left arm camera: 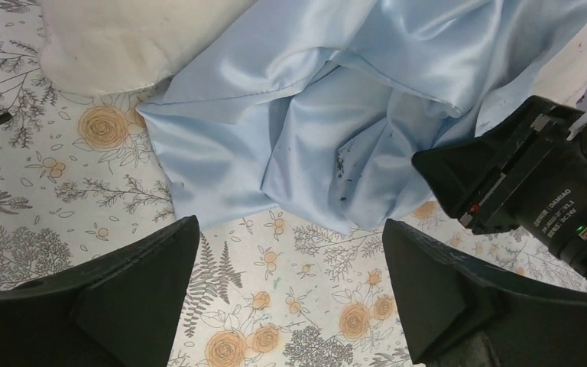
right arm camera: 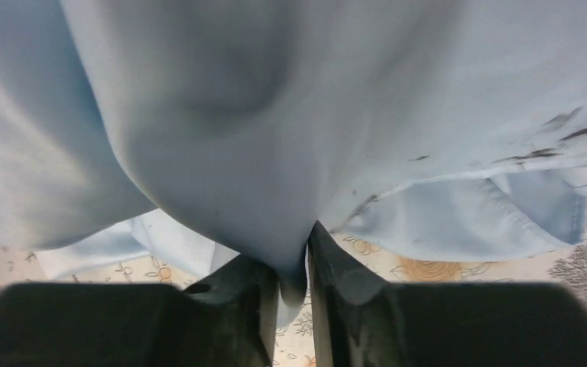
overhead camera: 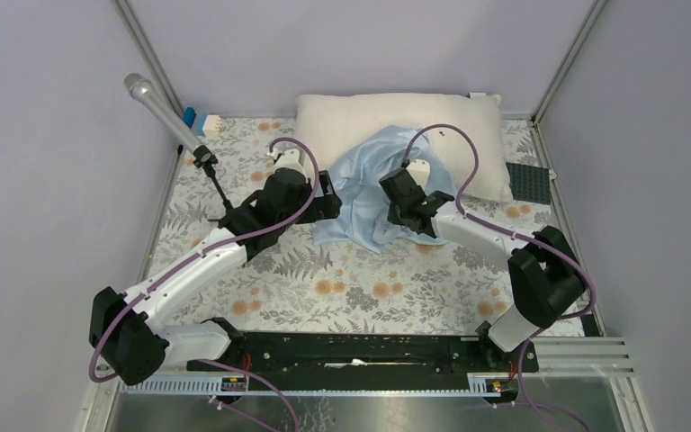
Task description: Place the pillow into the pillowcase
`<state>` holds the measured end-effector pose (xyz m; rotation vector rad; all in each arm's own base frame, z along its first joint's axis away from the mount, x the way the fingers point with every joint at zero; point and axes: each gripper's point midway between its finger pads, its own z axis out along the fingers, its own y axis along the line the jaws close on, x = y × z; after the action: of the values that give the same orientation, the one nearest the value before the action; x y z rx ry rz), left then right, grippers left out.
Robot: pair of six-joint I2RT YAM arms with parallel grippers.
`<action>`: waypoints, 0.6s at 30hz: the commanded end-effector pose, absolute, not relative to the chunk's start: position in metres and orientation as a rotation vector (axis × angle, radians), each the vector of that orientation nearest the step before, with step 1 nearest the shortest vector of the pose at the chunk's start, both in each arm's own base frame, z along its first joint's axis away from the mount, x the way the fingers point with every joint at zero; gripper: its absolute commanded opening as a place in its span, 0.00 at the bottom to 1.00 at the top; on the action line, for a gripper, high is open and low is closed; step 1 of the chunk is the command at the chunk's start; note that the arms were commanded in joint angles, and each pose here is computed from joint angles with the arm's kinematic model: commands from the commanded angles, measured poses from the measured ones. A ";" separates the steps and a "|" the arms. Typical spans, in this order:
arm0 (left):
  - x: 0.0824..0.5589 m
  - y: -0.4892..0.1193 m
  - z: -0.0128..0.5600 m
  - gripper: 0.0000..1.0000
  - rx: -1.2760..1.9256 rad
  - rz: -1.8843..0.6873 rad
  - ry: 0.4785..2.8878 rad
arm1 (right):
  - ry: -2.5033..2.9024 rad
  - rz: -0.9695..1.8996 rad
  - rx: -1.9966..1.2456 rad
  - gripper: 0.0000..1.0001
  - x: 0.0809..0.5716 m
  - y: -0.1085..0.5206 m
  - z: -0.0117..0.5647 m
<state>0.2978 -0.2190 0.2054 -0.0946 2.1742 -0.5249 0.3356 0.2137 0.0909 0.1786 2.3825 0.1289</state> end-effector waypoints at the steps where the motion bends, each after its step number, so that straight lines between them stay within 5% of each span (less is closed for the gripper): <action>1: 0.302 -0.229 0.228 0.99 -0.079 -0.613 2.110 | 2.248 0.051 0.258 0.07 0.349 0.190 0.143; 2: 0.302 -0.231 0.227 0.99 -0.071 -0.620 2.111 | 2.226 0.035 0.268 0.00 0.345 0.181 0.153; 10: 0.329 -0.251 0.219 0.99 -0.027 -0.577 2.137 | 1.988 0.003 0.365 0.00 0.309 0.107 0.256; 18: 0.360 -0.272 0.201 0.99 -0.070 -0.605 2.101 | 1.903 0.067 0.299 0.00 0.309 0.106 0.325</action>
<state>0.3356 -0.2575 0.1694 -0.0413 2.2398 -0.5198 0.3060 0.1110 0.3084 0.3495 1.9067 0.1343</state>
